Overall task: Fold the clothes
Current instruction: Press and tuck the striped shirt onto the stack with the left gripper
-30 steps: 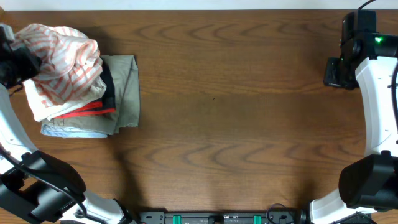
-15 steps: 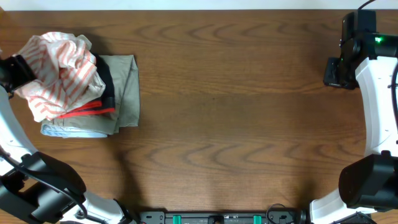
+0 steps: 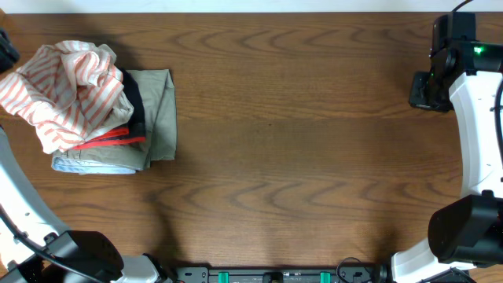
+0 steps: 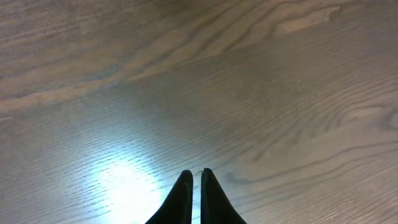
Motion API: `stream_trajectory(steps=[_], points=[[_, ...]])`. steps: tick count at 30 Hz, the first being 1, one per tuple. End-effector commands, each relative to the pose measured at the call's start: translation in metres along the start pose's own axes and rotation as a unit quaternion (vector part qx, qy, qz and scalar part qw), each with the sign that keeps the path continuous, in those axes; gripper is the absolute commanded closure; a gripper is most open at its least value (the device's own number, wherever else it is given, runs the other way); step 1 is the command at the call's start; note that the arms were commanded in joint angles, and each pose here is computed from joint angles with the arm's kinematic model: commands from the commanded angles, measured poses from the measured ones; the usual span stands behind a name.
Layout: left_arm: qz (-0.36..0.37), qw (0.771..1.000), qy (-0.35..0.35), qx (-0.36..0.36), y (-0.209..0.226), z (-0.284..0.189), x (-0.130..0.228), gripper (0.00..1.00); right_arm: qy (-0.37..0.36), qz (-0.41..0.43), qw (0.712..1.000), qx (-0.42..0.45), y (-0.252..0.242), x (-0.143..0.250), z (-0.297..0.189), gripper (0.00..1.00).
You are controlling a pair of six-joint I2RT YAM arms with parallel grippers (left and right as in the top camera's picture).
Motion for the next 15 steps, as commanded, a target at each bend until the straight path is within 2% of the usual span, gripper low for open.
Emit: stream_trajectory(steps=[1,3,5,6,8,12,15], points=[[-0.071,0.996,0.04,0.048,-0.001,0.034,0.022,0.31,0.002,-0.001,1.0,-0.001,-0.002,0.001,0.0,0.95],[-0.097,0.992,0.061,0.053,0.006,0.055,0.036,0.3,0.003,-0.001,1.0,0.0,-0.002,0.002,0.0,0.95],[-0.109,0.985,0.083,0.101,0.002,0.078,0.053,0.3,0.005,-0.002,1.0,0.0,-0.003,0.002,0.0,0.95],[-0.12,0.976,0.1,0.15,-0.003,0.094,0.067,0.24,0.007,-0.002,1.0,0.001,-0.003,0.003,0.0,0.95],[-0.135,0.965,0.121,0.187,-0.006,0.108,0.082,0.21,0.007,-0.002,1.0,0.001,-0.003,0.003,0.0,0.95],[-0.194,0.919,0.2,0.28,-0.021,0.132,0.135,0.21,0.008,-0.003,1.0,0.001,-0.003,0.004,0.0,0.95],[-0.205,0.887,0.245,0.334,-0.038,0.133,0.165,0.25,0.008,-0.003,1.0,0.001,-0.003,0.004,0.0,0.96]])
Point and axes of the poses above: each gripper's point midway between its finger pads, its own z axis out along the fingers, its own y axis along the line the jaws close on, x = y × z, the point moved 4 cm from there along -z, back along the fingers, and after that the axes turned 6 degrees about z, right-handed, at the moved point
